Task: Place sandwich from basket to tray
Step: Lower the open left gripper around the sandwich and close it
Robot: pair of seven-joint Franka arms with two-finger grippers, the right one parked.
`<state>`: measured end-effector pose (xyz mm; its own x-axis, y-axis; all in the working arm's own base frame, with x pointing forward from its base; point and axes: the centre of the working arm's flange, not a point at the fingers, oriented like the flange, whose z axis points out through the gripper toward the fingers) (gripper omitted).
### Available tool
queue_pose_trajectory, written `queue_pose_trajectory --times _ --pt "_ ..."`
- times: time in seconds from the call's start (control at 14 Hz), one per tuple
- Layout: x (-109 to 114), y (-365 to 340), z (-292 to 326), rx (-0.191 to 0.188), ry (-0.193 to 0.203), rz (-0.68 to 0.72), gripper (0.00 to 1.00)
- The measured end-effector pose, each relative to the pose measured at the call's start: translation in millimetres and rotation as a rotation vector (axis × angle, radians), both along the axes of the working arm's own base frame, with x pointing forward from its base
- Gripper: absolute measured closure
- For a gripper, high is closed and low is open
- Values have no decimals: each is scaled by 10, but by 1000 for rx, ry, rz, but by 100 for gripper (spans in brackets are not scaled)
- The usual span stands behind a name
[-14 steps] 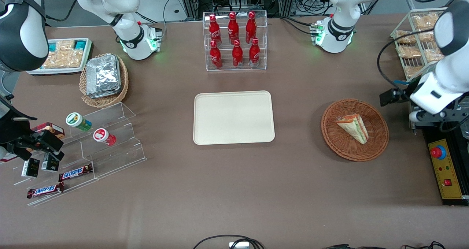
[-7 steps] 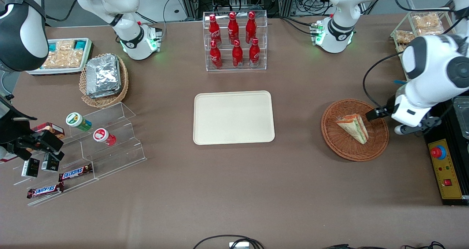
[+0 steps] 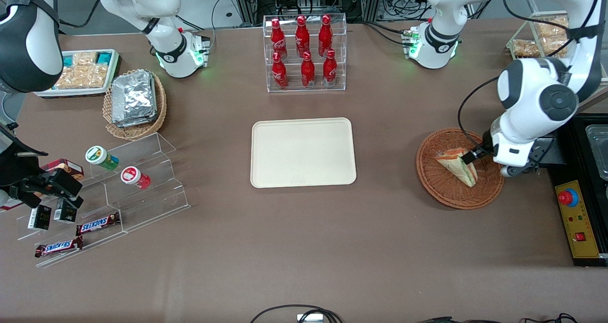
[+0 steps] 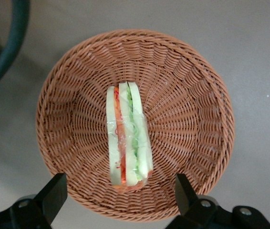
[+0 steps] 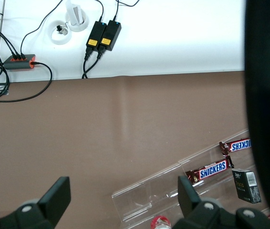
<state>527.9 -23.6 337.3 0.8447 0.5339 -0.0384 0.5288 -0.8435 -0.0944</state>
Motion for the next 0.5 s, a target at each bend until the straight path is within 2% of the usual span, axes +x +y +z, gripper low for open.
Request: queue_pose_trajectory --times 0.14,0.5 --pt "1 -28 -128 1 1 33 0" --pt "-95 -20 -449 -11 -31 55 0"
